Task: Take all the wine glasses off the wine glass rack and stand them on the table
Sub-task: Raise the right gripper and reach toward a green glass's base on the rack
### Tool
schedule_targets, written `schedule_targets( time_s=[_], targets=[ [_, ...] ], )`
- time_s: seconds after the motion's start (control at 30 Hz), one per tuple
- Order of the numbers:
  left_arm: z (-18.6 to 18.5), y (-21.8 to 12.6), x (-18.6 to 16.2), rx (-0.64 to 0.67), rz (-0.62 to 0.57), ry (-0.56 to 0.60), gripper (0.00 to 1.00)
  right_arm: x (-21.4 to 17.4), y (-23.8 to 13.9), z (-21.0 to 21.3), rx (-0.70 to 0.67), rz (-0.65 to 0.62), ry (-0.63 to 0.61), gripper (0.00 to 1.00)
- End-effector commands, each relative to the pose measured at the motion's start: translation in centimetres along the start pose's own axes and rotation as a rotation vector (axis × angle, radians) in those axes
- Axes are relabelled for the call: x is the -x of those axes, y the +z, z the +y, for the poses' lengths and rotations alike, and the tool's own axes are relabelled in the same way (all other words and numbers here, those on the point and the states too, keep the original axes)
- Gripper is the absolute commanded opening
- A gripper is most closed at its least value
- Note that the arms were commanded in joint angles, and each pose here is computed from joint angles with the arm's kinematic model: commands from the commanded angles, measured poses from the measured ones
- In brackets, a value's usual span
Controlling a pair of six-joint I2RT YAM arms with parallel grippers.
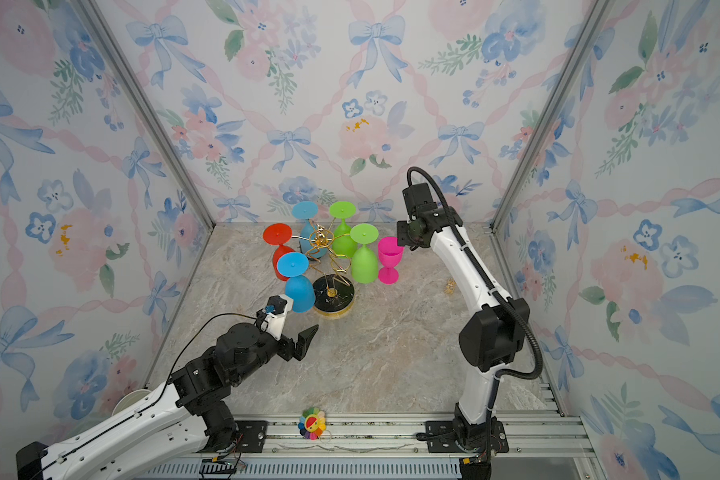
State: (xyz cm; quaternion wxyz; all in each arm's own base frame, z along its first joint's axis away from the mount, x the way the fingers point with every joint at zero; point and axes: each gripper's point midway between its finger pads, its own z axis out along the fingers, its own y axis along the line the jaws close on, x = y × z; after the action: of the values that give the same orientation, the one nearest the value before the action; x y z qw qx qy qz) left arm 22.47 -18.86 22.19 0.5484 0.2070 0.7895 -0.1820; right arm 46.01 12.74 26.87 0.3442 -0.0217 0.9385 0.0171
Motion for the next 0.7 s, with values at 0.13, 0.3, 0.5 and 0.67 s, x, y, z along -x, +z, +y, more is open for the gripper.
schedule_targets(
  time_s=[0.13,0.3,0.5,0.67],
  targets=[
    [0.9,-1.0,0.7,-0.014,-0.006,-0.073,0.98,-0.2,-4.1,0.9,0.1,-0.062,0.05,0.63],
    [2.6,-1.6,0.8,0.043,-0.025,-0.118,0.98,0.1,-7.0,2.8,0.25,-0.098,0.086,0.66],
    [4.2,-2.1,0.9,0.12,-0.041,-0.134,0.98,0.9,-9.3,4.0,0.378,-0.145,0.169,0.63],
    [5.2,-2.7,1.4,0.166,-0.069,-0.135,0.98,1.6,-10.1,4.5,0.489,-0.168,0.261,0.57]
  ],
)
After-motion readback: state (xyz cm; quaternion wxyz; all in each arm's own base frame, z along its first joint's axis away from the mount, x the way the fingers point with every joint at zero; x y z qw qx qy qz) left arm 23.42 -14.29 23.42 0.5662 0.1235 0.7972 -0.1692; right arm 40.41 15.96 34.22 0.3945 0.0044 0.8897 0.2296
